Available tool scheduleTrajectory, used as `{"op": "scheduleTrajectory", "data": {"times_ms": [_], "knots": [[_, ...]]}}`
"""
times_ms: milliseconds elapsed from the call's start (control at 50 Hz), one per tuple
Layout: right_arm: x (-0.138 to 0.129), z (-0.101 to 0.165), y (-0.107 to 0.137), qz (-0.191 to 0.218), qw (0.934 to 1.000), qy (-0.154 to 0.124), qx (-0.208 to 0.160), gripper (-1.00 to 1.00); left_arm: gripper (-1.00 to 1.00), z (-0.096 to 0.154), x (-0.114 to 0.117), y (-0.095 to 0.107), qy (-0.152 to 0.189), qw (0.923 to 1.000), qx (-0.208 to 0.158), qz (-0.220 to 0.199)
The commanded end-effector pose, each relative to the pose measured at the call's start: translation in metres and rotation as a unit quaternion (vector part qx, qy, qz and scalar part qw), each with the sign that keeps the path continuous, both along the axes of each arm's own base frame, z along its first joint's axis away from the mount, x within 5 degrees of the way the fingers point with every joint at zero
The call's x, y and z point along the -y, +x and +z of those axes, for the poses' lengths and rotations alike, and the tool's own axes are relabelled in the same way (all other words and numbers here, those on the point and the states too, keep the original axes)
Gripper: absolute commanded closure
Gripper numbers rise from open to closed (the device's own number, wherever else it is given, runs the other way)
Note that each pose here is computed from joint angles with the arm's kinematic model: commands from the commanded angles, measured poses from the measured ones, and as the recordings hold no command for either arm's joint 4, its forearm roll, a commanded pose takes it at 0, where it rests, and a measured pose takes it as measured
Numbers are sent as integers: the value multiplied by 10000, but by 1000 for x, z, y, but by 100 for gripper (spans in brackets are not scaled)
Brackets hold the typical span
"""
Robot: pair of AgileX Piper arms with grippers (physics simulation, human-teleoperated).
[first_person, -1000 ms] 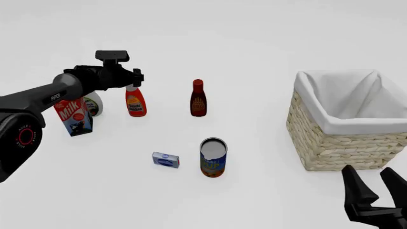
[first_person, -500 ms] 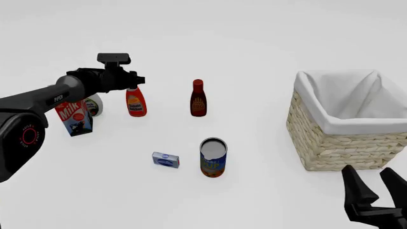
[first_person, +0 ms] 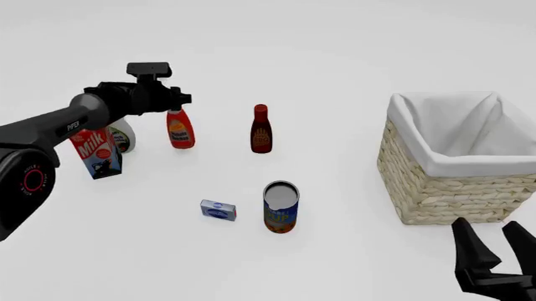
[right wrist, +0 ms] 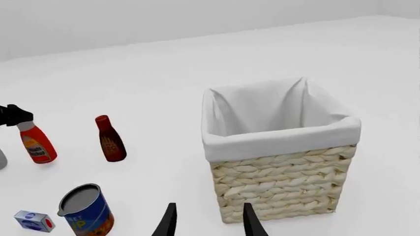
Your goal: Pick the ketchup and place it in the basket.
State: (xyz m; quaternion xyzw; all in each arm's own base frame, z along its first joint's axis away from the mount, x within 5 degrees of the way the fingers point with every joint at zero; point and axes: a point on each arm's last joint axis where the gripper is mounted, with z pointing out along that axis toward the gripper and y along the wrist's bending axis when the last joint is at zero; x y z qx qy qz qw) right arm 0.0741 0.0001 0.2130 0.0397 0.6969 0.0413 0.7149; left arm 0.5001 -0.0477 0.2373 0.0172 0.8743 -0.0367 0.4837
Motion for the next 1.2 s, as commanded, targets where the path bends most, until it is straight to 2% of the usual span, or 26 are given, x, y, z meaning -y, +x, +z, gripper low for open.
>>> {"op": "scheduleTrajectory", "data": {"times_ms": [20, 300, 540, 700, 780, 840, 860, 1020, 1200], "knots": [[0, 0, -1, -5, 10000, 9, 19, -100, 100, 33, 7, -5, 37, 9997, 214, -106], [1, 1, -5, -42, 9999, -39, 87, -100, 100, 78, 13, -18, 19, 9987, 474, -190], [1, 1, -8, -49, 9999, -26, 156, -100, 100, 107, 14, -40, 21, 9979, 605, -238], [0, 9, -15, 6, 9996, -132, 248, -100, 100, 129, 19, -60, 35, 9970, 695, -338], [-2, 15, -18, 132, 9994, -214, 239, -100, 100, 151, 21, -77, 43, 9959, 808, -404], [-2, 22, -19, 192, 9992, -284, 223, -100, 100, 158, 21, -83, 11, 9958, 823, -398], [-3, 29, -22, 248, 9989, -301, 266, -100, 100, 166, 23, -93, -8, 9954, 851, -432], [-5, 43, -24, 482, 9973, -472, 305, -100, 100, 187, 23, -121, -50, 9946, 914, -485], [-8, 66, -32, 879, 9918, -722, 586, -100, 100, 213, 26, -160, -110, 9929, 1018, -613]]}}
